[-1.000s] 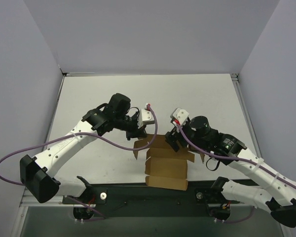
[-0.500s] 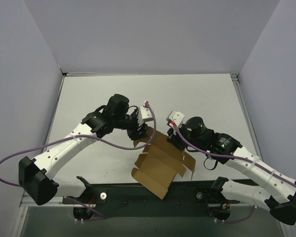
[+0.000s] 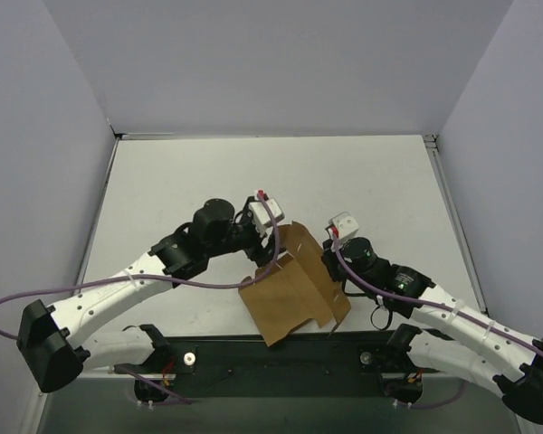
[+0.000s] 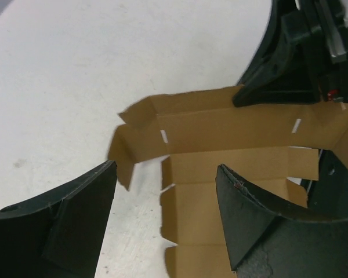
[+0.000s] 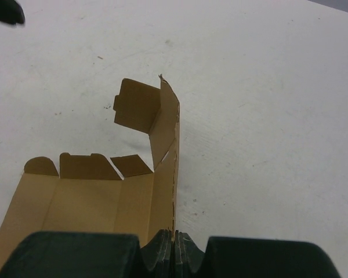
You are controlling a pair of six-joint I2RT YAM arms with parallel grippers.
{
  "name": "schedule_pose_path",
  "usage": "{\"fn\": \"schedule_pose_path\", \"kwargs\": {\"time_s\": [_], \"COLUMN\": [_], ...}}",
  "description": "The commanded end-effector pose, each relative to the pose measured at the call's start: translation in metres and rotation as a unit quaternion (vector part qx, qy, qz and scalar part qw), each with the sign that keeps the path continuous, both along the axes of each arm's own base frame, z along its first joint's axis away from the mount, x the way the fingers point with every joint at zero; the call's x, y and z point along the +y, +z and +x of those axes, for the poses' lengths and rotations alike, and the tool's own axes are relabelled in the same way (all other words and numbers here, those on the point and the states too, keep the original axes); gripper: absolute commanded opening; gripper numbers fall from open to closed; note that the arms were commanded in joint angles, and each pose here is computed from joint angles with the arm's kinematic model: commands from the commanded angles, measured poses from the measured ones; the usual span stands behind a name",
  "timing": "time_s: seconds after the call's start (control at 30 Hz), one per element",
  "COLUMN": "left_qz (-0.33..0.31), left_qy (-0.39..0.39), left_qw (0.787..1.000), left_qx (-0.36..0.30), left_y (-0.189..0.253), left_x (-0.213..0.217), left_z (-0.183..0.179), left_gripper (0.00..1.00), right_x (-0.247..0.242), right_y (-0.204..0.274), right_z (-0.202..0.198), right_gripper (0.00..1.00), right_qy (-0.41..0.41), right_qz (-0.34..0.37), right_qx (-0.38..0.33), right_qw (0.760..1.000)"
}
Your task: Fold the paper box
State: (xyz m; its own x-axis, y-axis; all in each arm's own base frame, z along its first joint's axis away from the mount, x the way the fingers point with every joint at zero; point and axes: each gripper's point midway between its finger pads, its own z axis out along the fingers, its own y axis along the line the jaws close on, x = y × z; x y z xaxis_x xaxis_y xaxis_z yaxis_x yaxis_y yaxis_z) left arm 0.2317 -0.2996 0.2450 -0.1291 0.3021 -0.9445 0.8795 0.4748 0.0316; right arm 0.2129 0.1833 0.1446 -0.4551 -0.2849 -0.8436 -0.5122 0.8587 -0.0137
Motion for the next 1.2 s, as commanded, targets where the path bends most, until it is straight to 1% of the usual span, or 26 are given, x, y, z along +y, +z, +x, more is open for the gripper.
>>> {"fn": "schedule_pose_path", "kwargs": {"time_s": [0.0, 0.1, 0.13, 0.3, 0.43, 0.47, 0.7, 0.83, 0.9, 0.97, 1.1, 1.17], "left_qz": [0.006, 0.02, 0.013, 0.034, 0.061, 0.071, 0.087, 0.088, 0.086, 0.089, 0.092, 0.09], "left_qy": [0.03, 0.037, 0.038, 0.028, 0.053, 0.069, 0.131, 0.12, 0.108, 0.103, 0.106, 0.101], "left_qw": [0.999, 0.998, 0.998, 0.998, 0.995, 0.994, 0.987, 0.988, 0.99, 0.989, 0.988, 0.988], "left_qx": [0.037, 0.051, 0.045, 0.054, 0.056, 0.054, 0.029, 0.036, 0.043, 0.054, 0.064, 0.071], "left_y": [-0.029, -0.059, -0.059, -0.08, -0.101, -0.108, -0.117, -0.126, -0.132, -0.139, -0.147, -0.149], "left_x": [-0.027, -0.03, -0.034, -0.049, -0.048, -0.045, -0.034, -0.039, -0.044, -0.045, -0.045, -0.047], "left_z": [-0.002, 0.003, 0.007, 0.017, 0.033, 0.04, 0.064, 0.062, 0.059, 0.056, 0.055, 0.053], "left_gripper": [0.78, 0.77, 0.77, 0.75, 0.73, 0.72, 0.7, 0.69, 0.63, 0.55, 0.5, 0.44], "right_x": [-0.006, -0.007, -0.008, -0.006, -0.005, -0.005, -0.002, -0.001, 0.0, 0.0, -0.001, -0.001], "right_y": [0.02, 0.022, 0.023, 0.021, 0.021, 0.021, 0.021, 0.02, 0.019, 0.018, 0.015, 0.014], "right_z": [0.013, 0.009, 0.009, 0.006, 0.006, 0.006, 0.005, 0.005, 0.005, 0.006, 0.006, 0.007], "right_gripper": [0.0, 0.0, 0.0, 0.0, 0.0, 0.0, 0.0, 0.0, 0.0, 0.0, 0.0, 0.0], "right_qy": [-0.058, -0.055, -0.054, -0.048, -0.043, -0.043, -0.033, -0.031, -0.029, -0.03, -0.028, -0.029], "right_qz": [0.055, 0.07, 0.072, 0.078, 0.078, 0.079, 0.082, 0.082, 0.08, 0.077, 0.071, 0.069], "right_qx": [-0.038, -0.042, -0.043, -0.038, -0.038, -0.038, -0.033, -0.031, -0.031, -0.03, -0.029, -0.029], "right_qw": [0.996, 0.995, 0.995, 0.995, 0.995, 0.995, 0.996, 0.996, 0.996, 0.996, 0.997, 0.997]}}
